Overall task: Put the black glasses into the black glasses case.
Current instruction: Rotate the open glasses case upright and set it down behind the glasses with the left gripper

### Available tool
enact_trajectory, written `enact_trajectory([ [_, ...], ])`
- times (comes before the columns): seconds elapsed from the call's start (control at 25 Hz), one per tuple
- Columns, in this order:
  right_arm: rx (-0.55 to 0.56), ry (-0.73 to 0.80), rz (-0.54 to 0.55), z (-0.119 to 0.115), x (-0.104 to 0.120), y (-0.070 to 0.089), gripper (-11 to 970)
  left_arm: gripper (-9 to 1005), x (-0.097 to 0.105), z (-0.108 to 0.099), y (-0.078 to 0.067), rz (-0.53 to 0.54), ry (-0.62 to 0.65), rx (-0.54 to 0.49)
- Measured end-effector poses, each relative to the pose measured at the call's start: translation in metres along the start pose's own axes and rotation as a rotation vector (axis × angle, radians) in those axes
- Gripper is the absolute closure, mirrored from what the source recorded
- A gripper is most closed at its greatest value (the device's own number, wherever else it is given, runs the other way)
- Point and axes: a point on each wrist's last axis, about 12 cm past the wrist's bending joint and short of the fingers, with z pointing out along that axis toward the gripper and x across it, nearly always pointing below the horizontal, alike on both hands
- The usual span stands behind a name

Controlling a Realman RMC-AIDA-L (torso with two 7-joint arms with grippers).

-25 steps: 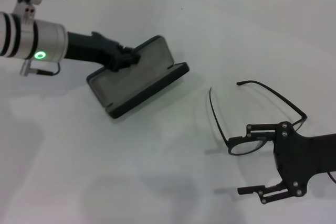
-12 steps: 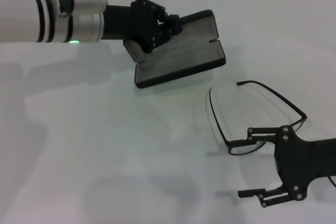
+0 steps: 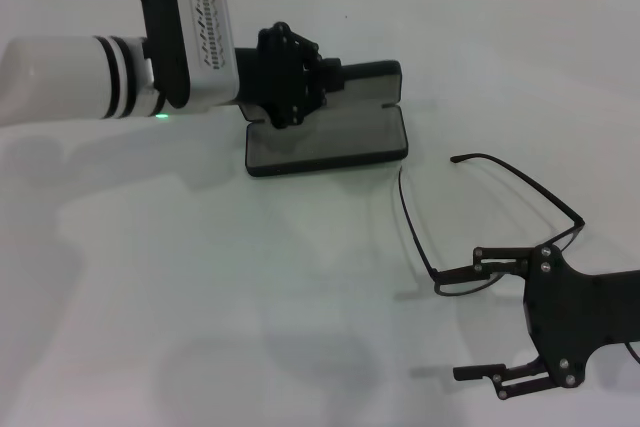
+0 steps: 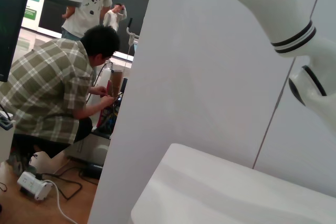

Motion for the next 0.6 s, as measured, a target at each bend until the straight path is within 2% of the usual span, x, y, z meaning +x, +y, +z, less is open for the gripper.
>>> enact_trajectory([
  [0.44,-0.002,-0.006,-0.003,0.002,-0.0008,-0.0006,212,817,0.0026,-0.0013,-0.008,-0.014,-0.011,0.01],
  [0.6,0.0,-0.009,0.001,0.0026,-0.0005,0.0007,212,765,0.0014,-0.0013,-0.0084,-0.024,-0.022,0.012],
])
